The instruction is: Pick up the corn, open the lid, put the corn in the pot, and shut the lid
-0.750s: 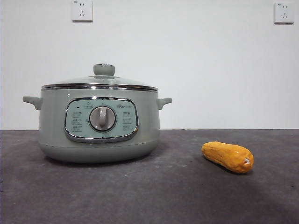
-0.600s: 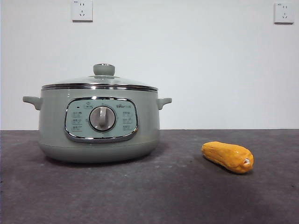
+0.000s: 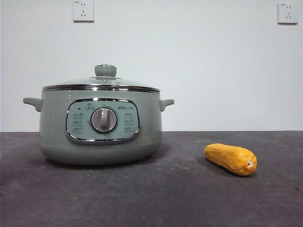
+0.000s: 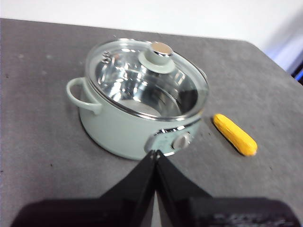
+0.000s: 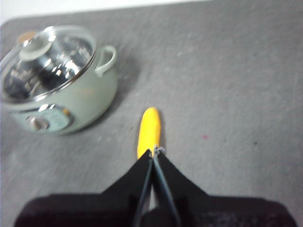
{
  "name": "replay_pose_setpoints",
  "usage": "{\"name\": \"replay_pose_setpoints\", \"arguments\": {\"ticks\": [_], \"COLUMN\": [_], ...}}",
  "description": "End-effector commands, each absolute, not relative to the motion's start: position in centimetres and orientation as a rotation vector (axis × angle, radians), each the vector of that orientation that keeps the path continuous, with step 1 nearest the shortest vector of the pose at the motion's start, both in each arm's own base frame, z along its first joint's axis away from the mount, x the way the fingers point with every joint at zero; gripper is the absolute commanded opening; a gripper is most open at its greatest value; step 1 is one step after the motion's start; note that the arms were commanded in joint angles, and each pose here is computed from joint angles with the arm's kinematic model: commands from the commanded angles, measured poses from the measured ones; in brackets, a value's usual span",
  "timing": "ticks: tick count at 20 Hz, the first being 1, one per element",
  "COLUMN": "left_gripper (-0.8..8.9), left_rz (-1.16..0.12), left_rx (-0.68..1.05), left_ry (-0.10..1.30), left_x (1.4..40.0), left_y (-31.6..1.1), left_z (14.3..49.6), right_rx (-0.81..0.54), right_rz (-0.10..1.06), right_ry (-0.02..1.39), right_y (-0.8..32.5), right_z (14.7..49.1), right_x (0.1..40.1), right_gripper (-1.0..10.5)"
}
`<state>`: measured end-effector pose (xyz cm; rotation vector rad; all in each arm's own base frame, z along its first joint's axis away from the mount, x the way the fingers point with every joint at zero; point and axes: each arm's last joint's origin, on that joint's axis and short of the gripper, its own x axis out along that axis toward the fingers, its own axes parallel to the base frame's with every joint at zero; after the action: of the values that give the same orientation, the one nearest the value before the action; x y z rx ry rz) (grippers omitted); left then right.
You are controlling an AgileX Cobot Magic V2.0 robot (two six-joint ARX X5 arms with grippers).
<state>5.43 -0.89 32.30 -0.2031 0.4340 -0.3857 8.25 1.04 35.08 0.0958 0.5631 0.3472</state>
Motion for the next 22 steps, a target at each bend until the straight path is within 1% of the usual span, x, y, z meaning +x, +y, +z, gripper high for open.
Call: {"name": "replay_pose_setpoints", "arguments": {"ticks": [1, 3, 9, 10, 11, 12, 13, 14, 15, 19, 22], "left_gripper": [-0.06, -0.06, 0.05, 0.58, 2.07, 4.36, 5.82, 6.13, 6.13, 6.12, 6.11], "left_rz": [-0.411, -0.424, -0.456, -0.473, -0.486, -0.488, -0.490, -0.491, -0.495, -0.521, -0.530], "left_rx": [-0.171, -0.162, -0.164, -0.170, -0.185, -0.200, -0.201, -0.200, -0.201, -0.203, -0.200], "left_ry": [0.452, 0.469, 0.490, 0.493, 0.497, 0.497, 0.493, 0.491, 0.493, 0.488, 0.486], "left_x": [5.1, 5.0, 5.6, 5.7, 5.8, 5.9, 5.9, 6.0, 6.0, 5.9, 5.9], "left_y": [-1.0, -1.1, -1.2, -1.2, -1.3, -1.3, -1.3, -1.3, -1.3, -1.4, -1.4], "left_z": [32.8, 33.2, 33.7, 33.7, 33.7, 33.7, 33.8, 33.8, 33.8, 33.8, 33.9], "right_rx": [0.052, 0.041, 0.040, 0.040, 0.041, 0.043, 0.044, 0.047, 0.050, 0.064, 0.098], "right_rz": [0.389, 0.395, 0.396, 0.395, 0.395, 0.394, 0.394, 0.393, 0.393, 0.420, 0.451], "right_ry": [0.594, 0.618, 0.615, 0.616, 0.616, 0.616, 0.617, 0.617, 0.618, 0.640, 0.669], "right_y": [1.1, 1.1, 1.1, 1.1, 1.1, 1.1, 1.1, 1.1, 1.1, 1.2, 1.4], "right_z": [35.9, 36.5, 36.9, 36.9, 36.9, 36.9, 36.9, 36.9, 36.9, 36.8, 36.6], "right_x": [8.1, 8.1, 8.0, 8.0, 8.0, 8.0, 8.0, 8.0, 8.0, 8.6, 10.1], "right_gripper": [-0.1, -0.1, 0.0, 0.1, 0.7, 2.4, 4.0, 6.0, 6.6, 6.6, 6.6]}}
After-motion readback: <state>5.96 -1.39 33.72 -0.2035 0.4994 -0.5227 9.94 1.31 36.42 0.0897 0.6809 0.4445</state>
